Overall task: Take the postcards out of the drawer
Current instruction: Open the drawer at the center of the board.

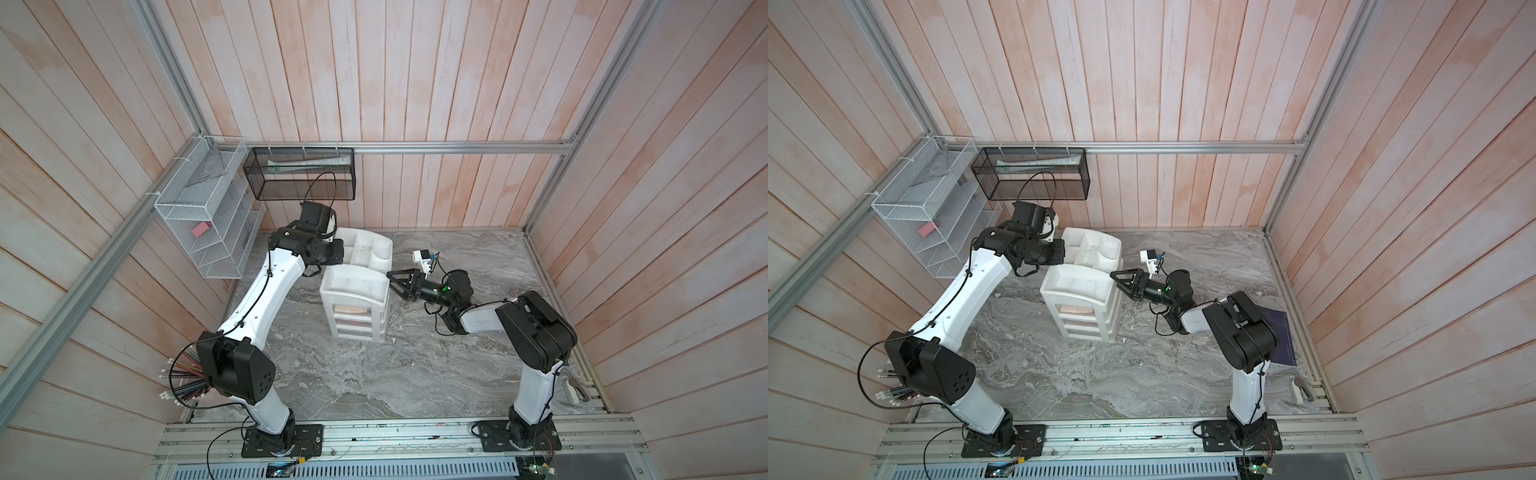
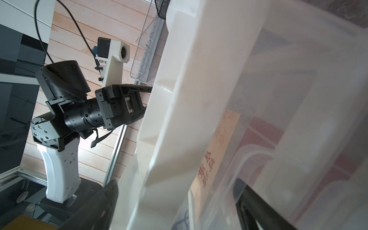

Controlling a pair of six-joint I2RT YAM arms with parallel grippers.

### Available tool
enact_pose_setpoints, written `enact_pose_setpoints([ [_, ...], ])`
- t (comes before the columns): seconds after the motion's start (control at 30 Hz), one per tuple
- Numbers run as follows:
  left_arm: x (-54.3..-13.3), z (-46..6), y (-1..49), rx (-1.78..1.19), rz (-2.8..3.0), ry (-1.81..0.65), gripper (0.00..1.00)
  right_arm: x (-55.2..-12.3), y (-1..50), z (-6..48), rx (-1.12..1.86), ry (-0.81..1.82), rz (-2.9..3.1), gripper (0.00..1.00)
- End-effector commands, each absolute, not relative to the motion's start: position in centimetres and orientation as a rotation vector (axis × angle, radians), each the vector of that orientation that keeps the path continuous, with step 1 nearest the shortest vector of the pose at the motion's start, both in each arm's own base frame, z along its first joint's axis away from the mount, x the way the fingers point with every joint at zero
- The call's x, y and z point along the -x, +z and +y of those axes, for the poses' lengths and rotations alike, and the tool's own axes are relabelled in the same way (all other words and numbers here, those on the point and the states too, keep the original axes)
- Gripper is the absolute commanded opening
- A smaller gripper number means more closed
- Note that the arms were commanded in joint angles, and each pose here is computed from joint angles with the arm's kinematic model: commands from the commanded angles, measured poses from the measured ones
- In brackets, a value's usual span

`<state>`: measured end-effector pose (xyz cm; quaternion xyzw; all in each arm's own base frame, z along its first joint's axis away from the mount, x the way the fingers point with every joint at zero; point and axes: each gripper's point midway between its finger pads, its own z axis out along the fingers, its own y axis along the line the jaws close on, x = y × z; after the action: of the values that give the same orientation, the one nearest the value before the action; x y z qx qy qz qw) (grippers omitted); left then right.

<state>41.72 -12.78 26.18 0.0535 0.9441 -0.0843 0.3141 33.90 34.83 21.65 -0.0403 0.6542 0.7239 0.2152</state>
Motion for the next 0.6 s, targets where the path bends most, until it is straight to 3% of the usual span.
enact_pose_setpoints([
  [0.0,-42.4,-13.1,26.7,-0.15,2.448,-0.213,0.0,-32.7,24.4,35.3,0.183,2.056,1.719,0.89],
  [0.57,-42.4,-12.7,26.3,-0.145,2.45,-0.178,0.0,-32.2,25.2,35.8,0.133,2.013,1.822,0.86],
])
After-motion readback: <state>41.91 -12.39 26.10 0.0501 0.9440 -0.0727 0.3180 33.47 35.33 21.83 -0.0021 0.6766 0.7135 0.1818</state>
